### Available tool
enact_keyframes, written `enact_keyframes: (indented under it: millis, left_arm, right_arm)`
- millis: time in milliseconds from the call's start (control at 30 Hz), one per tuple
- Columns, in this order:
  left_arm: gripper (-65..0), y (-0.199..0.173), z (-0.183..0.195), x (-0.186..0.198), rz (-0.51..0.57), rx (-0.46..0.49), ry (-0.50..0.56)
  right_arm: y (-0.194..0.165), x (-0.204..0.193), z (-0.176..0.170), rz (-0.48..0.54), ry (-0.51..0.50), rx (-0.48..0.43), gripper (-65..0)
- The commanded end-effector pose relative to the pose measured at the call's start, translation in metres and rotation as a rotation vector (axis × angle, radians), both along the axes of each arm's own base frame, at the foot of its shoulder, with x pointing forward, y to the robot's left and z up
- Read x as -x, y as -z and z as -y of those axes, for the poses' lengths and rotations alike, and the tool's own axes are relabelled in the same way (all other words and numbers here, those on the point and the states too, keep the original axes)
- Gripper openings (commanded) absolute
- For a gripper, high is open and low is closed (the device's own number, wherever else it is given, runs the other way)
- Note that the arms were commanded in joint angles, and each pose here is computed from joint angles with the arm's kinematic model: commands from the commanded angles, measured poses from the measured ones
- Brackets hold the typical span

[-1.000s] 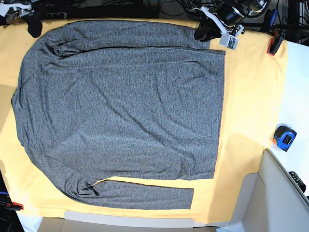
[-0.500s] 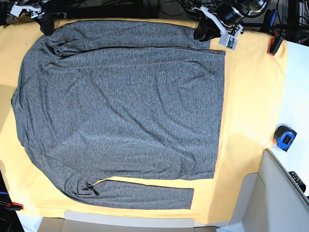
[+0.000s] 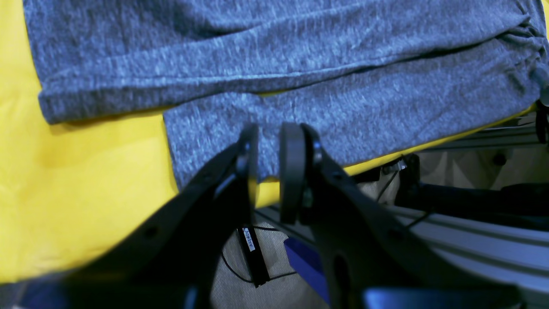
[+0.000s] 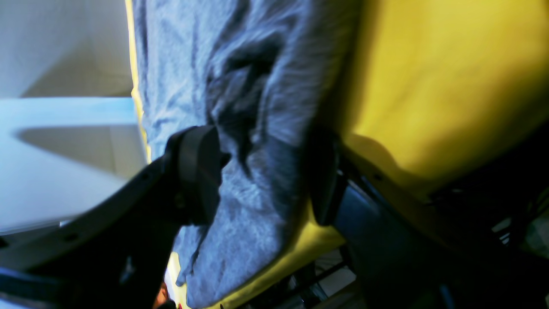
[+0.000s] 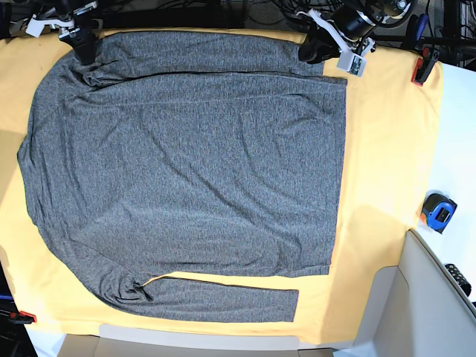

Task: Fold the T-shirt properly
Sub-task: 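Lower both grippers to the shoulder corners of the grey shirt, then grasp the shirt's shoulder edges with both grippers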

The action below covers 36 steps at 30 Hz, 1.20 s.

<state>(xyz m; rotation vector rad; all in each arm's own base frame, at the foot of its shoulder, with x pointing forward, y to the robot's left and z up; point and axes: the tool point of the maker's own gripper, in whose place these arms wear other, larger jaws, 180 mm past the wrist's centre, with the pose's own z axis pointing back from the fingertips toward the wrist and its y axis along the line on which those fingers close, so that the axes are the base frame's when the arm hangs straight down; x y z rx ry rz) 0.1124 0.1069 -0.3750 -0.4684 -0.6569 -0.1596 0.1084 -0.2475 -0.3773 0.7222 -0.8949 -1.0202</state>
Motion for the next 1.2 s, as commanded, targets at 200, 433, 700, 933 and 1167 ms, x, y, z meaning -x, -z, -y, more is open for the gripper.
enact_keyframes:
  millis: [200,433,700,933,1167]
  left_arm:
    - [-55.5,-0.006,0.001,-0.003,0.023,0.014,-0.001]
    - [-55.5,-0.007,0.0,-0.004,0.025,0.014,-0.008]
    - [-47.2,-0.014,-0.009,-0.012,0.019,0.076,-0.093]
    - [-44.7,-0.04,-0.03,-0.026,-0.05,0.315,-0.187]
    - [-44.7,-0.02,-0.066,-0.02,-0.192,0.451,-0.258]
  right_arm:
    - [0.007,0.002,0.001,-0.053,-0.039,0.054,-33.0]
    - [0.015,0.007,-0.001,-0.103,-0.063,0.076,-65.0]
    - [0.027,0.006,-0.015,-0.157,-0.13,0.088,-65.0]
    - [0.027,0.001,-0.019,-0.149,-0.141,0.087,-65.0]
    - [0.027,0.001,-0.019,-0.149,-0.141,0.087,-65.0]
